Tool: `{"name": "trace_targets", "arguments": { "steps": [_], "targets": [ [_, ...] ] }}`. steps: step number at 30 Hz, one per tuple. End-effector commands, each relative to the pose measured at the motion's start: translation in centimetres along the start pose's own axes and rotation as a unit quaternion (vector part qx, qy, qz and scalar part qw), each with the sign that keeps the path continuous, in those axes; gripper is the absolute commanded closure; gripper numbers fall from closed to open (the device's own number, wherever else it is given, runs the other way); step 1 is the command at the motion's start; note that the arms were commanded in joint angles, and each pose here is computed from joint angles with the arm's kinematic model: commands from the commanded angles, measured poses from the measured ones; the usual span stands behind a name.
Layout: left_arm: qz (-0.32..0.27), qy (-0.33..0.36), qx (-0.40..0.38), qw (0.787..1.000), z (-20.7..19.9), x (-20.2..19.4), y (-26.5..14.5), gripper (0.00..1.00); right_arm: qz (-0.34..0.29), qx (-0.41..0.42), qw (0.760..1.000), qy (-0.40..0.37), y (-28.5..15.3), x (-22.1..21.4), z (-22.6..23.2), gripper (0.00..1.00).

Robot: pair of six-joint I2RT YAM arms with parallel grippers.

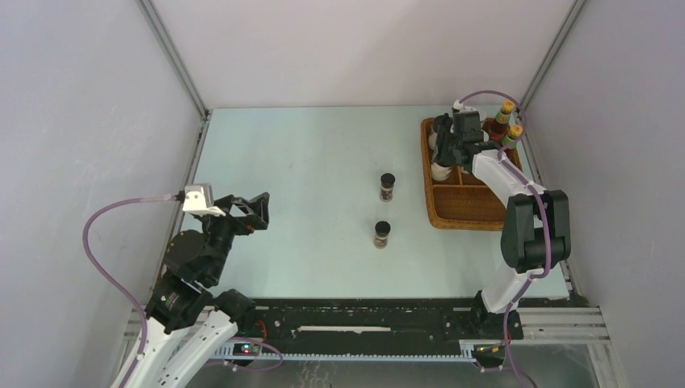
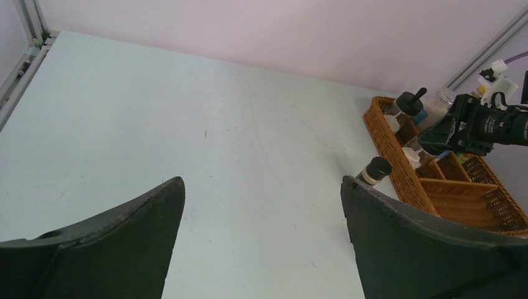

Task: Organize the condiment bottles
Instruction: Place the bottle in the storage box.

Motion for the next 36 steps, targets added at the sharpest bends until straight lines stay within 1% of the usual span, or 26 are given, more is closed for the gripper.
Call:
{"name": "trace_targets", "arguments": {
  "steps": [1, 9, 15, 17, 19, 23, 24, 29, 31, 34, 36],
  "targets": [
    [-0.003, 0.0, -0.014, 1.0, -0.4, 0.0, 0.1, 0.0, -0.04, -0.012, 0.999, 0.011, 0.2, 2.0, -0.6, 1.0],
    [-0.001, -0.001, -0.012, 1.0, -0.2, -0.2, 0.0, 0.0, -0.032, -0.018, 0.999, 0.012, 0.6, 1.5, -0.8, 1.0],
    [0.001, -0.003, -0.012, 1.0, -0.1, -0.4, 0.0, 0.0, -0.025, -0.019, 0.999, 0.017, 0.9, 1.2, -1.0, 0.83],
    [0.0, -0.003, -0.012, 1.0, -0.1, -0.4, 0.0, 0.0, -0.024, -0.02, 0.999, 0.017, 1.0, 1.1, -1.0, 0.73],
    [0.001, -0.003, -0.011, 1.0, -0.1, -0.5, 0.1, 0.0, -0.025, -0.02, 0.999, 0.019, 1.1, 1.1, -1.1, 0.61],
    [0.002, -0.003, -0.009, 1.0, 0.0, -0.6, 0.1, 0.0, -0.025, -0.019, 0.999, 0.02, 1.2, 1.2, -1.1, 0.43],
    [0.001, -0.003, -0.009, 1.0, 0.0, -0.5, 0.1, 0.0, -0.025, -0.019, 0.999, 0.02, 1.2, 1.1, -1.1, 0.4],
    [0.002, -0.003, -0.008, 1.0, 0.1, -0.6, 0.1, 0.0, -0.028, -0.02, 0.999, 0.019, 1.1, 1.3, -1.2, 0.3],
    [0.002, -0.002, -0.008, 1.0, 0.1, -0.7, 0.1, 0.0, -0.032, -0.021, 0.999, 0.02, 1.0, 1.5, -1.2, 0.28],
    [0.002, -0.003, -0.008, 1.0, 0.1, -0.7, 0.1, 0.0, -0.037, -0.021, 0.999, 0.019, 0.8, 1.7, -1.2, 0.23],
    [0.001, -0.003, -0.008, 1.0, 0.1, -0.6, 0.1, 0.0, -0.04, -0.02, 0.999, 0.019, 0.7, 1.9, -1.2, 0.23]
  ]
}}
Point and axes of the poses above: each gripper's point midway between its finger pads, its own y axis out along the fingers, its own z axis along the line the jaws close on, x = y × z, the point moved 4 cm from there along -y, back along the fingers, and after that the axes turned 15 degrees about -y, right-handed, at the moved point
